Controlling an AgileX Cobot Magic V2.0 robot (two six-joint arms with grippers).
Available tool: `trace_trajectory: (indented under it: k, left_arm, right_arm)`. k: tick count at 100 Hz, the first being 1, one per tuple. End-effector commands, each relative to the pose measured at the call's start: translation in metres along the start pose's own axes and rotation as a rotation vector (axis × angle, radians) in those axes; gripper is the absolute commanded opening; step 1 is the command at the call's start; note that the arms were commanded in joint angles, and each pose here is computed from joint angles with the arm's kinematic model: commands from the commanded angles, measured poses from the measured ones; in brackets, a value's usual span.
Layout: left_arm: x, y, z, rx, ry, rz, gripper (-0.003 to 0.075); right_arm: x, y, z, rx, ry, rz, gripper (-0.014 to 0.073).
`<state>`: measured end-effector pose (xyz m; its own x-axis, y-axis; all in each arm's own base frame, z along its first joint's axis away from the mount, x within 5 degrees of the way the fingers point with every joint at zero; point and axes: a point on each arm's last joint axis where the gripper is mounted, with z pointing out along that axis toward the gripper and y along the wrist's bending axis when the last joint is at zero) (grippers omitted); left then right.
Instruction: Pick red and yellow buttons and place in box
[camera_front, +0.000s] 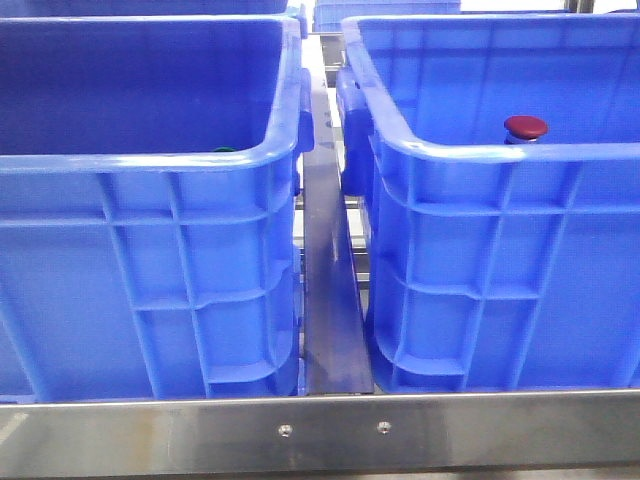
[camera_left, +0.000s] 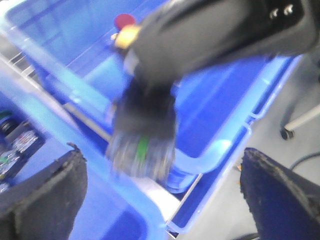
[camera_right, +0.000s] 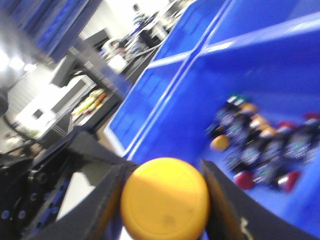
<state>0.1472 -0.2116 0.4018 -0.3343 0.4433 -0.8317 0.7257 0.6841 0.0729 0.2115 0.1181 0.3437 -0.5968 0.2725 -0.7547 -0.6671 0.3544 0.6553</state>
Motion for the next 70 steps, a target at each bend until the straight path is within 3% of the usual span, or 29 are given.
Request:
trace_trajectory:
  k: [1,24,42,70]
  left_arm:
    - [-0.012,0.012,-0.012,-0.026,-0.094,-0.041,0.0589]
    - [0.006,0.058,-0.012,-0.184,-0.076,-0.174,0.0589]
    - [0.030,0.096,-0.040,-0.341,-0.112,-0.280,0.0589]
    - [0.080,0.119,-0.099,-0.570,-0.182,-0.396,0.0589]
  right_arm:
    - [-0.020,0.014,-0.012,-0.034,-0.107,-0.058,0.0225]
    - [-0.033,0.002,-0.043,0.133,-0.160,-0.163,0.0225]
    - [-0.038,-0.011,-0.063,0.298,-0.157,-0.237,0.0225]
    - [-0.044,-0.023,-0.075,0.468,-0.183,-0.330,0.0225]
